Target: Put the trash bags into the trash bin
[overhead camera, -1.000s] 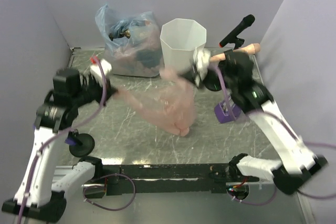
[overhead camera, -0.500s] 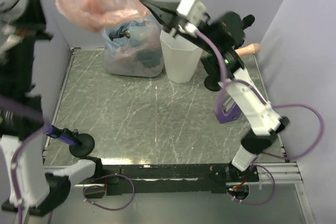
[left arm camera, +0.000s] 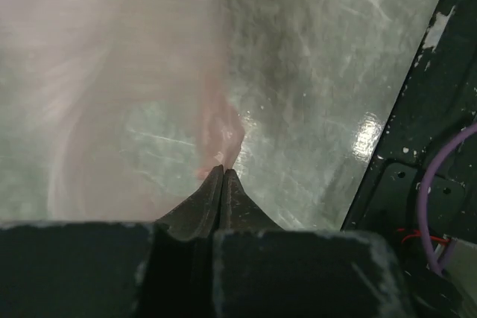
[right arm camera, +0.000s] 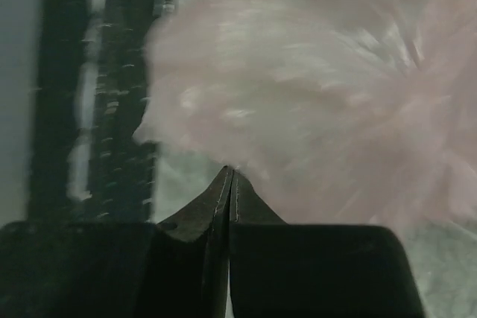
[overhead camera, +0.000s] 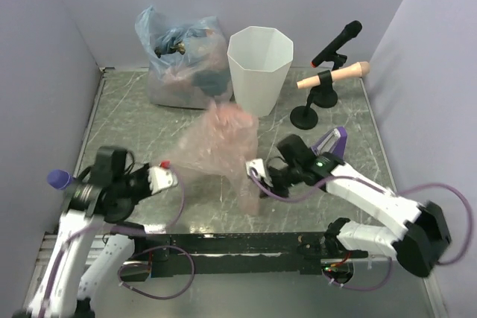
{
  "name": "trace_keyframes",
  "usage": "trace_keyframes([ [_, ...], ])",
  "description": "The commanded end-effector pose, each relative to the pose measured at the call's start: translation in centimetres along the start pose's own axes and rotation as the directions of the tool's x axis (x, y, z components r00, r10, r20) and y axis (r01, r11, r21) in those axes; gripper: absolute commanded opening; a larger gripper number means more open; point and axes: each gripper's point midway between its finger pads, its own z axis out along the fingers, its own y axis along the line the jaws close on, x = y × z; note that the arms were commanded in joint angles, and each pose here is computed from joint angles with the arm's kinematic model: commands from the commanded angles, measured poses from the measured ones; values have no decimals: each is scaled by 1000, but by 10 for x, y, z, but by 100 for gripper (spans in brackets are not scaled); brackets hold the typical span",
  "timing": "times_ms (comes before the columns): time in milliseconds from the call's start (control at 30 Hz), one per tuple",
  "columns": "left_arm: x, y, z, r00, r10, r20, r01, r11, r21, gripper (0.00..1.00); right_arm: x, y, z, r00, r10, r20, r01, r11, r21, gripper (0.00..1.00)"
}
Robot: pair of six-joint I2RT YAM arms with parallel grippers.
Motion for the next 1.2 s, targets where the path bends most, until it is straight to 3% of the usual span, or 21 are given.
trace_keyframes([
  [0,-38,-18,-47,976,143,166,-123,985,-124,1,-75,28,-56,969,-128,212,120,992,49,0],
  [167,-91,43,-63,918,-160,364,261,933,-246,1,-146,-58,-93,927,-78,367,-49,944,326,0],
  [233,-104,96,-73,878,-267,398,415,839,-352,1,-182,-104,-114,901,-86,426,-110,903,415,0],
  [333,-134,178,-116,830,-281,483,533,657,-534,0,-239,-176,-144,870,-139,474,-163,826,540,0],
  [433,-204,241,-200,789,-73,611,550,527,-648,0,-312,-232,-180,813,-266,518,-162,751,640,0],
  [500,-252,267,-267,732,111,673,571,438,-694,0,-369,-246,-211,750,-395,530,-124,703,700,0],
  [567,-304,263,-352,627,345,698,595,367,-715,1,-425,-242,-242,641,-557,528,-75,639,766,0],
  [600,-320,259,-383,571,433,698,615,338,-713,1,-458,-216,-272,537,-666,517,-44,590,806,0],
  [667,-345,229,-440,426,599,678,646,323,-691,1,-494,-170,-306,352,-809,470,-1,502,865,0],
  [733,-360,190,-472,273,711,648,644,365,-673,1,-506,-125,-321,205,-890,407,11,418,908,0],
  [767,-365,168,-480,207,746,633,617,402,-676,1,-509,-100,-329,143,-925,353,34,361,932,0],
  [800,-370,155,-470,173,748,641,564,458,-687,1,-507,-89,-320,133,-932,338,72,349,934,0],
  [833,-371,144,-451,178,730,660,494,514,-701,1,-501,-80,-309,142,-929,343,119,360,925,0],
  [900,-360,134,-375,280,631,724,302,658,-690,1,-463,-92,-260,276,-873,402,177,457,871,0],
  [933,-342,127,-319,380,540,751,195,747,-635,1,-432,-99,-228,370,-830,417,208,511,834,0],
  [967,-310,123,-247,514,440,736,76,832,-550,1,-383,-111,-180,506,-757,414,238,583,777,0],
  [1000,-248,105,-151,702,255,666,-1,934,-356,1,-321,-119,-127,653,-654,383,274,675,685,0],
  [1033,-177,65,-84,843,211,494,-140,974,-176,1,-236,-114,-67,814,-489,314,283,806,520,0],
  [1067,-106,24,-36,905,283,317,-301,954,8,0,-140,-89,-21,938,-283,200,222,934,279,0],
  [1100,-32,-10,-12,939,328,103,-343,920,190,1,-59,-49,-5,981,-175,78,173,984,34,0],
  [1167,21,-27,-6,959,268,-89,-243,943,226,1,5,15,-16,999,-43,-6,41,980,-195,0],
])
